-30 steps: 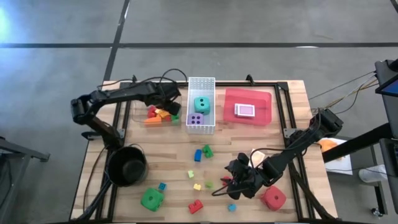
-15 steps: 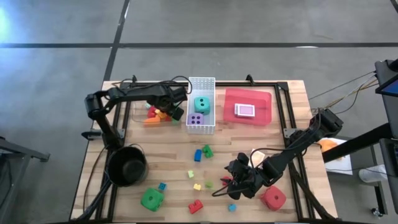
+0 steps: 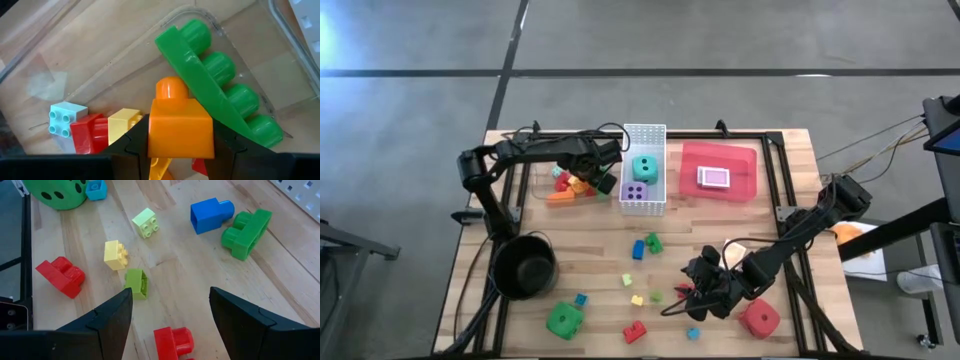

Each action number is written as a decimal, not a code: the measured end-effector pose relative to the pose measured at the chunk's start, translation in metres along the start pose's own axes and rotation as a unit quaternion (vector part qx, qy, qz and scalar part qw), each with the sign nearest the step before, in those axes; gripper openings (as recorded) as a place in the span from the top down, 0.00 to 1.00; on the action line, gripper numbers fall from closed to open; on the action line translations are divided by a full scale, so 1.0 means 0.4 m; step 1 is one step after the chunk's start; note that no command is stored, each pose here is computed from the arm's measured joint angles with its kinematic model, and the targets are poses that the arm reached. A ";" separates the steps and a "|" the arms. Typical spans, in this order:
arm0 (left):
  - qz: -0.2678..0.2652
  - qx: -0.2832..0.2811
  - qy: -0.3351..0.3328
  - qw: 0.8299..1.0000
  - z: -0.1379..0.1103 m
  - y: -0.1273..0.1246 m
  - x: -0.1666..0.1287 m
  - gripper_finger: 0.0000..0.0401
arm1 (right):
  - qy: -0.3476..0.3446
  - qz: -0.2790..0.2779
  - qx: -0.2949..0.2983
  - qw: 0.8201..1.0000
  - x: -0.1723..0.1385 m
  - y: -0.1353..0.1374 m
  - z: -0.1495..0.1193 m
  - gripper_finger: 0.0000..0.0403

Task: Pick & Place Toys
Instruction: Put the orange game piece into the transparent bin, then put the red game piece into the transparent bin

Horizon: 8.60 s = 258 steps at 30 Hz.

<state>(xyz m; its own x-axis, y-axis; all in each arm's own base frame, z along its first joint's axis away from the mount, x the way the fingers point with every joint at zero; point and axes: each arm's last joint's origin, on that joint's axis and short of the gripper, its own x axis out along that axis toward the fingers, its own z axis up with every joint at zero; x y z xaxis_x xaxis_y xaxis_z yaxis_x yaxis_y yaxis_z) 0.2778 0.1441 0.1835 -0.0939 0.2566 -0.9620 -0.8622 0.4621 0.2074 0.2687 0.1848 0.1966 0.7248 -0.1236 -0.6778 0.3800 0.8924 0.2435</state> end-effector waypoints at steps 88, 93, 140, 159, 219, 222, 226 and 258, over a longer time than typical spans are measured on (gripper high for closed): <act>-0.010 0.150 0.021 0.988 -0.111 -0.083 -0.110 0.40 | 0.015 0.011 -0.017 1.000 -0.001 0.002 -0.002 0.37; -0.024 0.209 0.002 0.978 -0.182 -0.139 -0.145 0.40 | 0.058 0.042 -0.052 0.996 -0.002 0.005 -0.009 0.37; -0.346 0.321 -0.290 0.833 -0.522 -0.209 -0.481 0.71 | 0.121 0.030 -0.128 0.984 -0.010 -0.019 -0.077 0.37; -0.397 0.321 -0.347 0.787 -0.523 -0.254 -0.408 0.67 | 0.117 0.010 -0.166 0.979 0.057 -0.023 -0.125 0.37; -0.451 0.186 -0.309 0.816 -0.484 -0.256 -0.417 0.58 | 0.071 -0.099 -0.305 0.945 0.017 0.063 0.010 0.61; -0.456 0.166 -0.304 0.820 -0.475 -0.255 -0.417 0.58 | 0.034 -0.115 -0.332 0.936 -0.006 0.090 0.053 0.61; -0.470 0.149 -0.305 0.815 -0.470 -0.257 -0.423 0.58 | -0.019 -0.130 -0.362 0.923 -0.035 0.124 0.107 0.61; -0.555 0.093 -0.308 0.767 -0.458 -0.355 -0.406 0.13 | -0.117 -0.195 -0.370 0.901 -0.036 0.136 0.236 0.61</act>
<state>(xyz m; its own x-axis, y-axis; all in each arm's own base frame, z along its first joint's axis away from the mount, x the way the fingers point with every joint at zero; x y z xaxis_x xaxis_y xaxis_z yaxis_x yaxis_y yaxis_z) 0.3243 -0.1187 0.2775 0.9492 -0.0568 -0.3095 -0.1491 0.7848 -0.6015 0.3332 0.1940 0.2849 0.7530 -0.5020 -0.4255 0.2087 0.7954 -0.5691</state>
